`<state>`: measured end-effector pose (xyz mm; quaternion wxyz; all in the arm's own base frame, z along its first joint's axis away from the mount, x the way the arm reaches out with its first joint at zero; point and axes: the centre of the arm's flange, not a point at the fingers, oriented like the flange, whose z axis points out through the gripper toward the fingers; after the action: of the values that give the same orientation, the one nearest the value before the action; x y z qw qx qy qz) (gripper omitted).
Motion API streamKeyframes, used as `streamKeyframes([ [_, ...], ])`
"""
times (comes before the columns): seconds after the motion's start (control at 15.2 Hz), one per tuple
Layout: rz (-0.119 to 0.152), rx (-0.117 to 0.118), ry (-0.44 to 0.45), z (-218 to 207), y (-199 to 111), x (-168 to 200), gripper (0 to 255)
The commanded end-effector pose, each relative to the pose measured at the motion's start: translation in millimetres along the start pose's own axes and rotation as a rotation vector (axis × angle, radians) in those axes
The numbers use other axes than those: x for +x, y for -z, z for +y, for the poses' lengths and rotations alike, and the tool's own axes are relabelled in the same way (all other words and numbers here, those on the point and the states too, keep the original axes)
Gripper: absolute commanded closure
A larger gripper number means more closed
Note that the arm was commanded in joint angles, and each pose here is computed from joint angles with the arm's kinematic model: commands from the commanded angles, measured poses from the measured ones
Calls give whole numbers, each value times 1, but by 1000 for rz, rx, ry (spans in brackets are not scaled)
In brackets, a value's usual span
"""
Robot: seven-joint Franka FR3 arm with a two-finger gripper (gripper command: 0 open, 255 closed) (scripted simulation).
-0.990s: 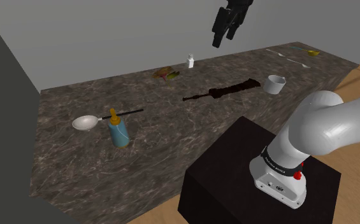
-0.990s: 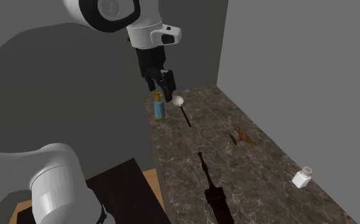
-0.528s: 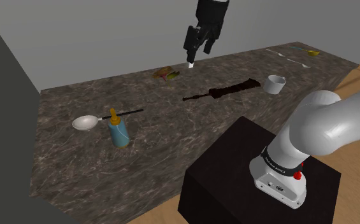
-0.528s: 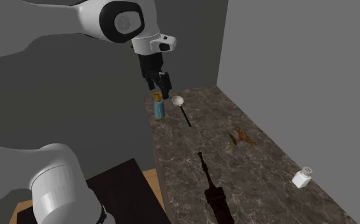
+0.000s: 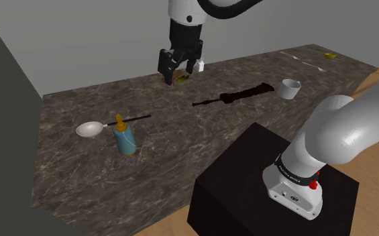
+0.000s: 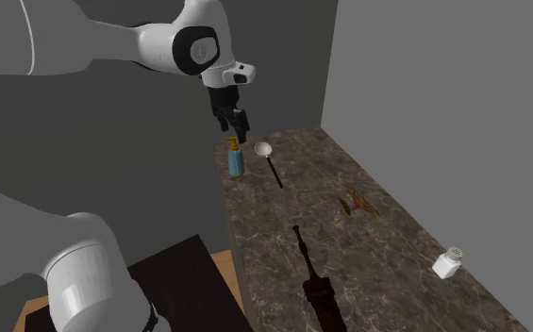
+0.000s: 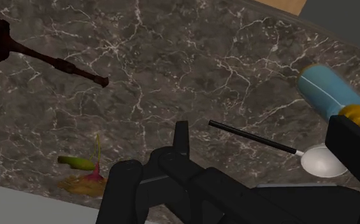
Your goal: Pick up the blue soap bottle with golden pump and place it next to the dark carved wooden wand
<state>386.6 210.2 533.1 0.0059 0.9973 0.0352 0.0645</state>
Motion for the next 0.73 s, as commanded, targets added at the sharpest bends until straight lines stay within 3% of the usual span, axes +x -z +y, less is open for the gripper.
streamKeyframes([
  [0.0,1,2,-4,-20,-13,9,0],
  [0.66,1,8,-21,-124,-76,57,0],
])
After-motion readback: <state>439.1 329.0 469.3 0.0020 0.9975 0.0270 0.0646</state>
